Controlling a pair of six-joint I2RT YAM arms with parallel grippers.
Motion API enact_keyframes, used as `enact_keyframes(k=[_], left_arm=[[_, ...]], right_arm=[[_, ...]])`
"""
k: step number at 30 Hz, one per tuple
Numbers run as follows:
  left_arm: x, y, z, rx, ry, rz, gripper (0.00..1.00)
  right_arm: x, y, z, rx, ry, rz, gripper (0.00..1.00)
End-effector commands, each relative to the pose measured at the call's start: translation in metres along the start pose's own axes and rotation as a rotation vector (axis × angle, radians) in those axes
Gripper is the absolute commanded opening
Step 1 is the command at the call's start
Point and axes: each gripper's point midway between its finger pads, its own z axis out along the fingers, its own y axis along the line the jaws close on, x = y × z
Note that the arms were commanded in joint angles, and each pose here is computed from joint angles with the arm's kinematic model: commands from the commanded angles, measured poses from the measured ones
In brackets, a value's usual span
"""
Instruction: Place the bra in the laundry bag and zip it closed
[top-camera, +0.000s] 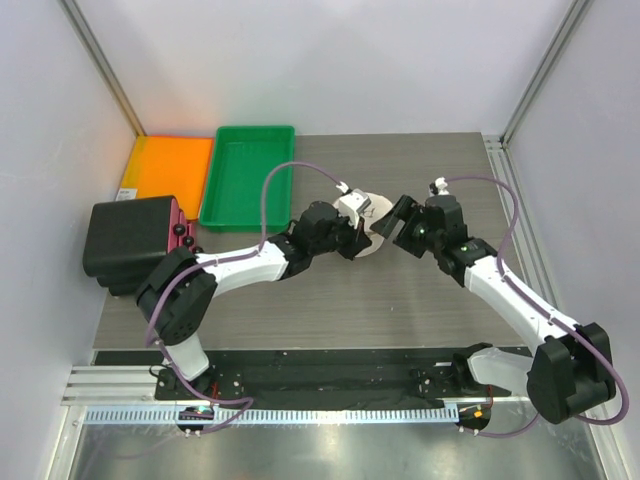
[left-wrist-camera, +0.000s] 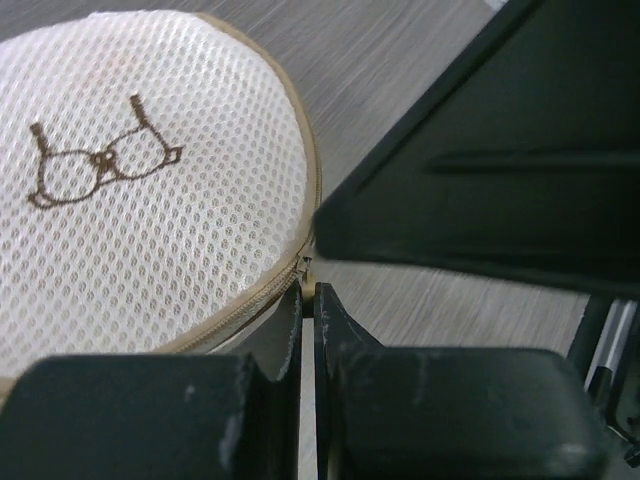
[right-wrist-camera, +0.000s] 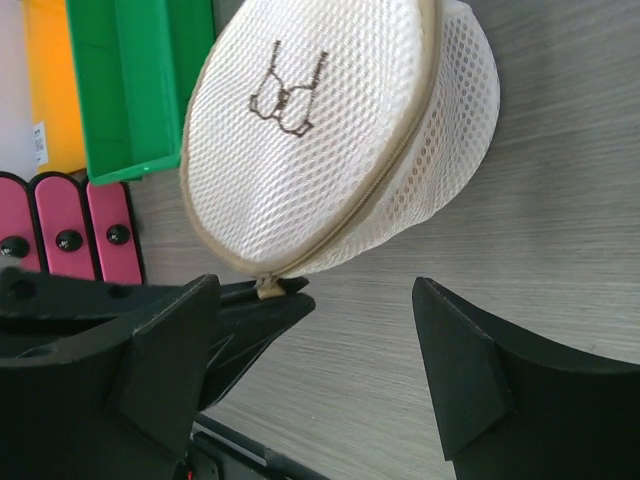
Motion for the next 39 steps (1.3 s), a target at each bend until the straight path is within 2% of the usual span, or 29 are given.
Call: enact_keyframes(k=[1,7,9,10,12,15,16,19,20,22,24,27,32,33,36,38,39], left_arm=[[-0.032,-0.019,0.003,0.061,-0.110,0.034,0.00],[-0.028,-0.023,0.006,0.065,-0.099,0.048,0.00],[-0.026,-0.023,0.007,0.061,-0.092,0.062,0.00],[-0.025,-0.024,0.007,0.057,-0.089,0.063,0.00],[-0.025,-0.022,0.007,0.050,-0.090,0.063,0.00],[-0.026,-0.016,0.009,0.018,-0.082,0.068,0.00],[-0.022,-0.012,0.009,-0.002,-0.069,0.071,0.00],[-0.018,0.008,0.010,-0.116,-0.045,0.072,0.00],[-0.019,0.025,0.008,-0.206,-0.049,0.073,0.00],[-0.013,0.044,0.006,-0.292,-0.006,0.079,0.00],[-0.014,0.064,0.002,-0.349,0.006,0.062,0.00],[-0.007,0.087,-0.004,-0.388,0.027,0.002,0.00],[-0.009,0.116,-0.026,-0.459,0.006,-0.071,0.00],[-0.011,0.127,-0.031,-0.472,-0.010,-0.095,0.00],[-0.016,0.128,-0.038,-0.432,-0.036,-0.115,0.00],[-0.019,0.111,-0.040,-0.342,-0.046,-0.095,0.00],[-0.029,0.102,-0.040,-0.292,-0.089,-0.082,0.00]], right_arm=[[-0.007,0.002,0.007,-0.008,-0.076,0.045,0.83],[-0.005,0.007,0.019,-0.035,-0.089,0.088,0.75],[-0.003,0.005,0.024,-0.026,-0.081,0.113,0.67],[-0.005,0.007,0.027,-0.038,-0.088,0.121,0.58],[-0.004,0.005,0.029,-0.029,-0.089,0.146,0.51],[-0.010,0.002,0.030,-0.015,-0.123,0.153,0.33],[-0.014,0.002,0.030,-0.009,-0.133,0.150,0.18],[-0.027,-0.002,0.032,0.008,-0.139,0.132,0.01],[-0.027,-0.001,0.032,-0.010,-0.119,0.124,0.01],[-0.039,-0.001,0.033,-0.026,-0.115,0.065,0.01],[-0.034,-0.006,0.037,-0.025,-0.047,0.028,0.01],[-0.044,-0.003,0.035,-0.087,-0.008,-0.028,0.01],[-0.068,-0.003,0.026,-0.134,-0.012,-0.079,0.01],[-0.064,-0.003,0.028,-0.151,0.019,-0.081,0.01],[-0.067,-0.002,0.034,-0.167,0.043,-0.085,0.01],[-0.068,0.000,0.038,-0.177,0.053,-0.083,0.01],[-0.070,0.000,0.042,-0.179,0.050,-0.083,0.01]])
